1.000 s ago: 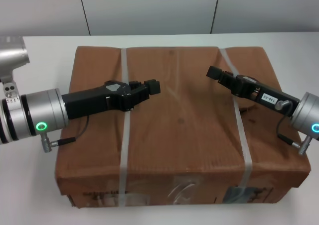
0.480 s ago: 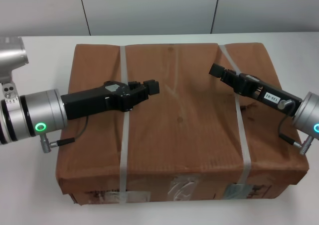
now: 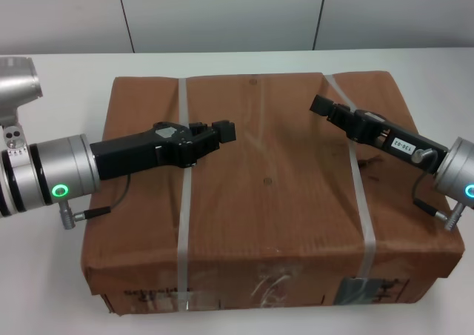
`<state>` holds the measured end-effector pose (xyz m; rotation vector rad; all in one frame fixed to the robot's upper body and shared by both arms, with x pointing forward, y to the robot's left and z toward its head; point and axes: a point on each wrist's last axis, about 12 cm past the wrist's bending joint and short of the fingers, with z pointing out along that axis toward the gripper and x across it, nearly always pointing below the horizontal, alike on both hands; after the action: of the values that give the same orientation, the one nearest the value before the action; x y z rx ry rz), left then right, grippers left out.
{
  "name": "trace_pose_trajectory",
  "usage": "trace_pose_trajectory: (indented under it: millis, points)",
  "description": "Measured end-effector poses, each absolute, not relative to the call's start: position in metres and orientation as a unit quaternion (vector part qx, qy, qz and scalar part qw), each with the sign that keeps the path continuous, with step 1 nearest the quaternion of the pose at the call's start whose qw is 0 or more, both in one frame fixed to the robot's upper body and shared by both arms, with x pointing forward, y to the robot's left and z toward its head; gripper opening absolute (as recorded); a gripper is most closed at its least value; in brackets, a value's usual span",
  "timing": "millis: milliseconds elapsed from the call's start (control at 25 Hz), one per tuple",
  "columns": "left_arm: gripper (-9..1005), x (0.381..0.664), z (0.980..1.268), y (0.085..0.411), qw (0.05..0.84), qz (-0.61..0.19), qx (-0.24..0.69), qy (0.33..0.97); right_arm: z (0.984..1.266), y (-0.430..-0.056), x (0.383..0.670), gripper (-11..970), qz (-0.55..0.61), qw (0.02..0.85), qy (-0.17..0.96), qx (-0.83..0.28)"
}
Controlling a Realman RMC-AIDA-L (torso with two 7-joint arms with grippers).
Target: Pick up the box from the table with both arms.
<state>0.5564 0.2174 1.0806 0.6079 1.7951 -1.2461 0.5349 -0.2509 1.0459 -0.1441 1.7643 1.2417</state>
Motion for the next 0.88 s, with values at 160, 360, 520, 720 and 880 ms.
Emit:
trace_pose_trajectory:
  millis: [160, 360, 520, 720, 880]
  points:
    - [110, 0.5562, 1.0801, 0.2177, 0.423, -0.497, 0.242, 0.718, 1.046, -0.2515, 0.5355, 25, 0.506, 0.473, 0.719, -0.055]
    - [110, 0.5562, 1.0799, 0.2178, 0.423, -0.497, 0.242, 0.718, 1.0458, -0.2521, 0.5353, 25, 0.505, 0.474, 0.72, -0.054]
    - [110, 0.5562, 1.0798, 0.2179, 0.423, -0.496, 0.242, 0.718, 1.0454, -0.2521, 0.5349, 25, 0.505, 0.473, 0.72, -0.054]
    - [110, 0.5562, 1.0798, 0.2179, 0.423, -0.496, 0.242, 0.719, 1.0454, -0.252, 0.5349, 25, 0.505, 0.474, 0.72, -0.053]
    - [110, 0.5563, 1.0797, 0.2179, 0.423, -0.496, 0.241, 0.719, 1.0454, -0.2518, 0.5349, 25, 0.505, 0.474, 0.72, -0.054]
